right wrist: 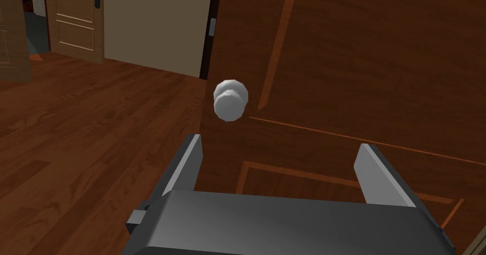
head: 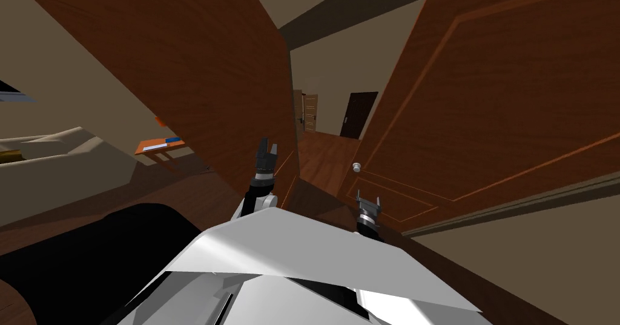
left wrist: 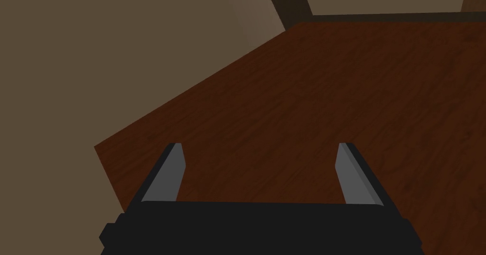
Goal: Pull the door open
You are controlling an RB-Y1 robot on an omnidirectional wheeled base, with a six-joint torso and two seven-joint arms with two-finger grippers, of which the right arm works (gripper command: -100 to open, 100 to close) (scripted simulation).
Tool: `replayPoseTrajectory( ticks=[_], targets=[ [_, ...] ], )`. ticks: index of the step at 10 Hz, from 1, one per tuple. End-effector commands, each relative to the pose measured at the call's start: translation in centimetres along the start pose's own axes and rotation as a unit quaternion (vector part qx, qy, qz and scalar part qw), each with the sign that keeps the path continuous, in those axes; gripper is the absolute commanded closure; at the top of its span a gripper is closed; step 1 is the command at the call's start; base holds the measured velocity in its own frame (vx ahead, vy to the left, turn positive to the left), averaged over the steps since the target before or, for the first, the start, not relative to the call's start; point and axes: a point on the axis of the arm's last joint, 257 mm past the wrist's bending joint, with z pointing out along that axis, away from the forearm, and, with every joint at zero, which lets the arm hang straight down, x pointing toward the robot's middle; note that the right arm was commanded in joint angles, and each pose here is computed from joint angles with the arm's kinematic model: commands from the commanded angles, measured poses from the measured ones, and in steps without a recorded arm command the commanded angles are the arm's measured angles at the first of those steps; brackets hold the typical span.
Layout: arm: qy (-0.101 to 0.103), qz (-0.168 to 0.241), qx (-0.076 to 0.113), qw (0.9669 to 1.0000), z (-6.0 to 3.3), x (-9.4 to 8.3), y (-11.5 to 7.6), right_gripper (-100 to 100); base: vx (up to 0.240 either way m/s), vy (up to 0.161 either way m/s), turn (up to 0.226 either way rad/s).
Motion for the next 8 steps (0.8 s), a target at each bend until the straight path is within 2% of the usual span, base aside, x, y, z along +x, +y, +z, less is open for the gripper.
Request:
replayPoseTrajectory(
  ticks=[1, 8],
  targets=[
    [-0.012, 0.014, -0.004, 0.9998, -0.34, -1.2, 0.2, -100, 0.084, -0.022, 0.096],
    [-0.055, 0.056, -0.022, 0.9966, -1.49, -5.5, 1.5, -100, 0.092, -0.033, 0.101]
  ],
)
